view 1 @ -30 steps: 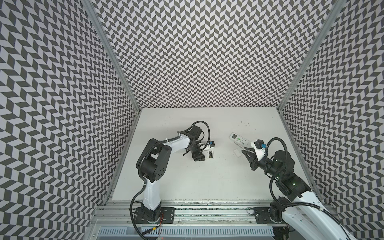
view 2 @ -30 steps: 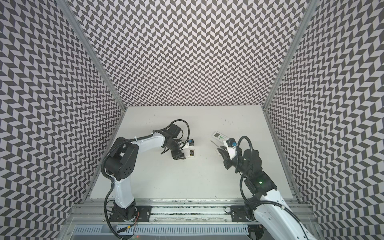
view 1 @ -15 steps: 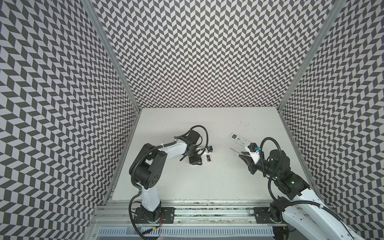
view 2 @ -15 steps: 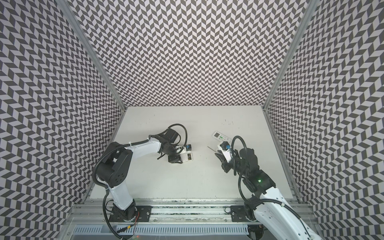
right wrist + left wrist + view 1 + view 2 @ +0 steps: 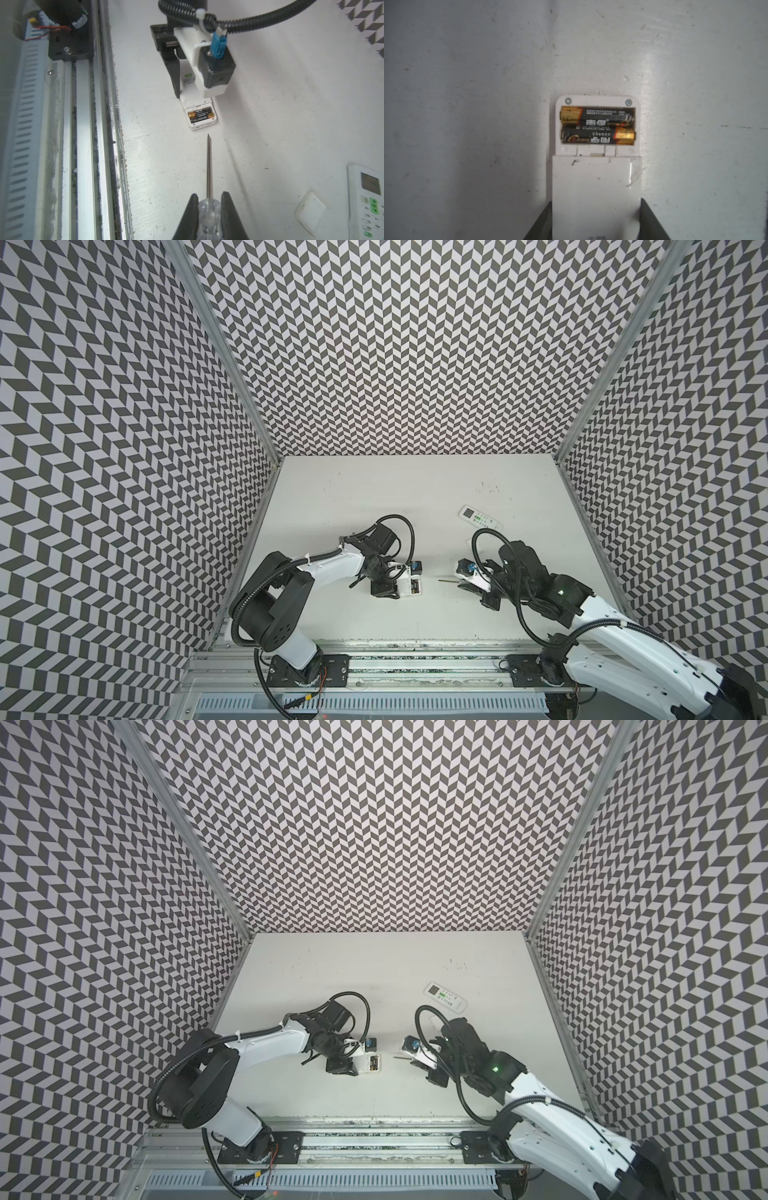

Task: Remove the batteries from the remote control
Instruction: 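Bring the screwdriver tip to the batteries in the remote held by the left gripper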

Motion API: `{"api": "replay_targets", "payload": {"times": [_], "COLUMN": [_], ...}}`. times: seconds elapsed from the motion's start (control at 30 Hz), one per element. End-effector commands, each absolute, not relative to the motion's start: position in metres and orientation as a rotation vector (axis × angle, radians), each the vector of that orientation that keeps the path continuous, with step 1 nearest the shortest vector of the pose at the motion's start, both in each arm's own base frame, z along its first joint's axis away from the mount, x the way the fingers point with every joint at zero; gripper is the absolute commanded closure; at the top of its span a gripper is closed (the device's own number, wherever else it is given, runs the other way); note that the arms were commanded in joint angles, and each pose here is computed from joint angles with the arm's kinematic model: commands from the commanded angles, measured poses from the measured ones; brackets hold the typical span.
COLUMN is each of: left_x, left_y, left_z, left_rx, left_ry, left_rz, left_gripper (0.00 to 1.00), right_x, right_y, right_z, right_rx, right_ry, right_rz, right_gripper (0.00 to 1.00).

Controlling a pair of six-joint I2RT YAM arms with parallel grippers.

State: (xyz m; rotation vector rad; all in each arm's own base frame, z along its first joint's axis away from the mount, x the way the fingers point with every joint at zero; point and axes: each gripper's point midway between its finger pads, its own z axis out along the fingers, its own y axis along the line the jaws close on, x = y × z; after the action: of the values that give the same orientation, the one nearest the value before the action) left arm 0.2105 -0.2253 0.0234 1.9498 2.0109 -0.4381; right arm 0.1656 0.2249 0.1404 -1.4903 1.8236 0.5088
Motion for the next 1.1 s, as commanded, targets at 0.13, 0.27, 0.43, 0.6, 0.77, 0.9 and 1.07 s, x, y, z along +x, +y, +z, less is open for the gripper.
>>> {"api": "replay_targets", "payload": {"times": [0.13,0.27,0.43,0.6,0.77,0.9,1.07], "left_x": [0.203,0.201,0.197,0.195,0.192,0.19,0.188], "left_y": [-0.233,-0.237,-0.237,-0.236,-0.233,-0.235,-0.235], "left_z": [0.037,0.039,0.035,0.03,0.022,0.02,0.02], "left_rx": [1.96,1.965,1.99,2.01,2.051,2.067,2.074], "left_ry": [1.89,1.87,1.847,1.834,1.826,1.821,1.818], "left_rz": [-0.49,-0.498,-0.478,-0.455,-0.418,-0.429,-0.433], "left_gripper": [0.66,0.67,0.67,0.68,0.68,0.67,0.67], "right_x": [0.16,0.158,0.155,0.159,0.164,0.161,0.158], "right_y": [0.256,0.271,0.285,0.288,0.286,0.285,0.285], "right_z": [0.145,0.136,0.127,0.12,0.113,0.109,0.102], "right_rx": [-1.579,-1.603,-1.646,-1.631,-1.605,-1.607,-1.618], "right_ry": [1.733,1.734,1.735,1.755,1.79,1.799,1.809], "right_rz": [0.591,0.628,0.669,0.64,0.608,0.611,0.62], "right_gripper": [1.0,1.0,1.0,1.0,1.0,1.0,1.0]}}
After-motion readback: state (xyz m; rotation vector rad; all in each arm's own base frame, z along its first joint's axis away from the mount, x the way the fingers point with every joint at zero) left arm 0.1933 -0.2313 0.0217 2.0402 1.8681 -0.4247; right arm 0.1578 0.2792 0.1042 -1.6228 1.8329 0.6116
